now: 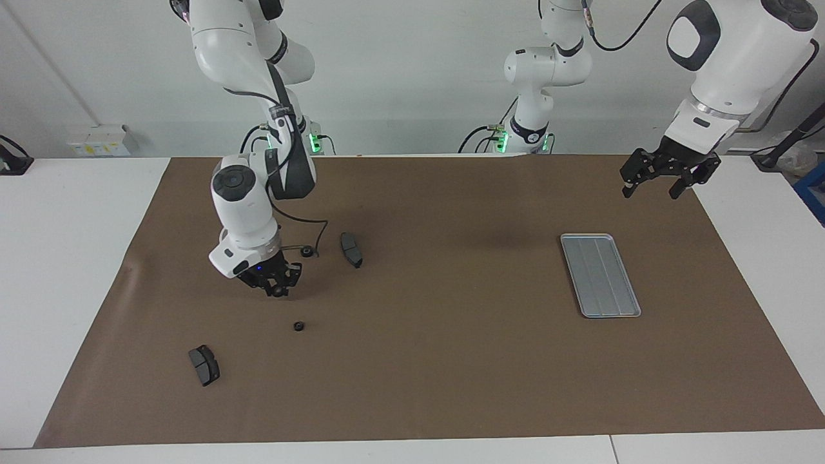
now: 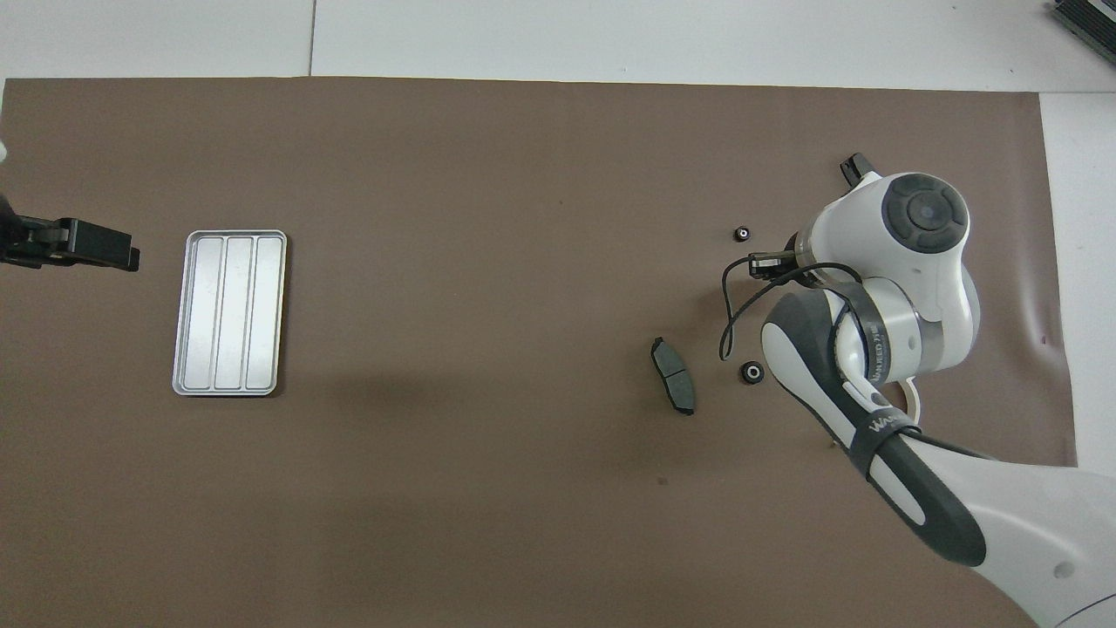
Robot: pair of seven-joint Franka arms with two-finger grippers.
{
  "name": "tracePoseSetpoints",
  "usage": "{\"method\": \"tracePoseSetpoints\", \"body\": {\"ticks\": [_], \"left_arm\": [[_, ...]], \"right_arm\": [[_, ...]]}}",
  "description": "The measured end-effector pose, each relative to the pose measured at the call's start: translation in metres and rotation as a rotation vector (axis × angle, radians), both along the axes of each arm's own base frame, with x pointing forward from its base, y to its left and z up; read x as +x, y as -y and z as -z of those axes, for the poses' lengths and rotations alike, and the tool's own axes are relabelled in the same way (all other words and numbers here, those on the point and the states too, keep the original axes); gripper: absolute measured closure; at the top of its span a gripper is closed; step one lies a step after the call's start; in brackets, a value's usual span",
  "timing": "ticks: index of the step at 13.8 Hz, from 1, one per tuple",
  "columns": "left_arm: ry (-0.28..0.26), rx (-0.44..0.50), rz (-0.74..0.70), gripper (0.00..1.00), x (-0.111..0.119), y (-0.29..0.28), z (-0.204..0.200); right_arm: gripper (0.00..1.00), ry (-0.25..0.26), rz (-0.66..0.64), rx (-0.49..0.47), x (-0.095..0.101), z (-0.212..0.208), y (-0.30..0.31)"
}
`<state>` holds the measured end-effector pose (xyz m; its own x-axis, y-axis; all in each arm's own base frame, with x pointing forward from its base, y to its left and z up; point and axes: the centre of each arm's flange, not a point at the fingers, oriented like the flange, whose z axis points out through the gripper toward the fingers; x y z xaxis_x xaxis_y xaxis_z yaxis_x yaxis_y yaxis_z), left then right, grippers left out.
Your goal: Place bearing gear from tray to pile
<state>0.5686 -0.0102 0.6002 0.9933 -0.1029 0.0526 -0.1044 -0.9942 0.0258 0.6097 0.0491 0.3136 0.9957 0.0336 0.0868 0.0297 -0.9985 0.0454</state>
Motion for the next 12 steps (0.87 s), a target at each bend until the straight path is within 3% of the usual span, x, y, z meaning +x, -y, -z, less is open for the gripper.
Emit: {"method": "tracePoseSetpoints", "body": {"ticks": [3, 4, 9, 10, 12], "left_arm": [[-0.001, 0.0, -0.001, 0.0, 0.0, -0.001, 0.0], [-0.001, 0.0, -0.003, 0.0, 0.0, -0.002, 0.0], [-0.001, 0.0, -0.005, 0.0, 0.0, -0.003, 0.0], [-0.002, 0.0, -0.005, 0.0, 0.0, -0.003, 0.0], [-0.002, 0.0, -0.005, 0.0, 0.0, -0.003, 0.0]], "right_arm": [[0.64, -0.023, -0.003, -0.005, -0.01, 0.013, 0.032], [0.59, -0.028, 0.002, -0.005, -0.013, 0.014, 0.035], [0.05, -0.028, 0.011, -0.006, -0.019, 0.002, 0.04], [0.0, -0.021, 0.013, -0.007, -0.016, -0.011, 0.04], [0.0, -0.002, 0.034, -0.009, -0.01, -0.049, 0.038]]}}
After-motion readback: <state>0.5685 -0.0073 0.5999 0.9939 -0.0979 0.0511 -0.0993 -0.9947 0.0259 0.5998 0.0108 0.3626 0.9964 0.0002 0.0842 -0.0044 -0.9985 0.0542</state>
